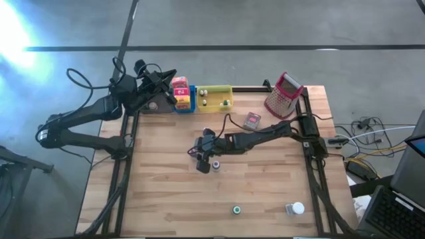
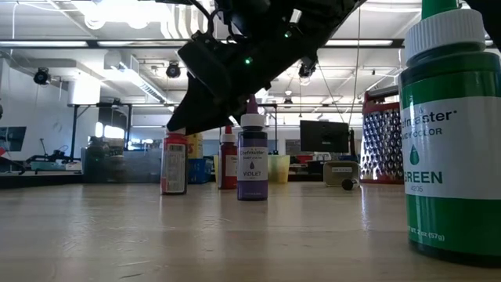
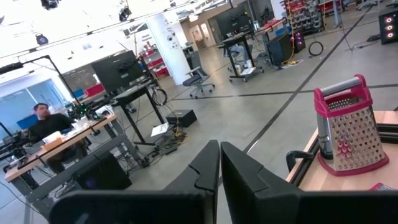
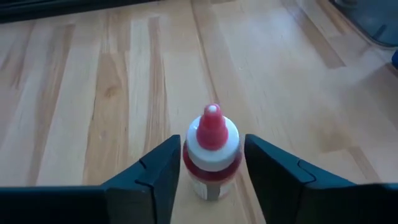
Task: Pick & Place Kitchen Items
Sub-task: Move the pink food coloring bottle to the center of the table, then move the large green food coloring bottle to the center of the table
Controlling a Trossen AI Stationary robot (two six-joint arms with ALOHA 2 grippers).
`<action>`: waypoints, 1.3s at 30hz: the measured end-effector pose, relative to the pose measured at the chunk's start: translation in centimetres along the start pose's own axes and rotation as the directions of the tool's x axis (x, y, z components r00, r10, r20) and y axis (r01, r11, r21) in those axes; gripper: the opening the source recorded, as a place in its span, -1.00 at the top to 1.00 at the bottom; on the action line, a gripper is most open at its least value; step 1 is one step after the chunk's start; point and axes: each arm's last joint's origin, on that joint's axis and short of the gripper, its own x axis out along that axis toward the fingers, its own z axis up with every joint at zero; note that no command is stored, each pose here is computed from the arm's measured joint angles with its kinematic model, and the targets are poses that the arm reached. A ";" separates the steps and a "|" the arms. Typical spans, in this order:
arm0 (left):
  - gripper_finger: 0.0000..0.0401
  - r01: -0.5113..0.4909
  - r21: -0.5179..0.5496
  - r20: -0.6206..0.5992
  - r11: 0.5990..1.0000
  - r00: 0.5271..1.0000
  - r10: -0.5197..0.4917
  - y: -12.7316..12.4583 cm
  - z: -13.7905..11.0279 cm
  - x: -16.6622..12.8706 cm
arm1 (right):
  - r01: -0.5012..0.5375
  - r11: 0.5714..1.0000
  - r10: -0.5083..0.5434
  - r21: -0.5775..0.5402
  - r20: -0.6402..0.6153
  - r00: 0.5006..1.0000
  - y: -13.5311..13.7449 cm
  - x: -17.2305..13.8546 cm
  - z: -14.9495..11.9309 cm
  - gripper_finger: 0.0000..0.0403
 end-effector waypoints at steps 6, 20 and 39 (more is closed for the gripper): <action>0.89 0.000 0.000 0.000 1.000 1.000 0.000 0.0 0.0 0.0 | -0.003 1.000 0.003 -0.019 0.009 1.000 0.1 -0.2 0.2 0.05; 0.89 0.000 0.000 0.000 1.000 1.000 0.000 0.0 0.0 0.0 | 0.124 0.974 -0.098 -0.188 0.141 0.985 4.8 -9.2 1.7 0.08; 0.89 0.001 0.001 -0.002 1.000 1.000 -0.001 0.0 0.0 0.0 | -0.251 0.965 0.237 -0.071 -0.161 0.958 10.2 -21.8 -9.5 0.03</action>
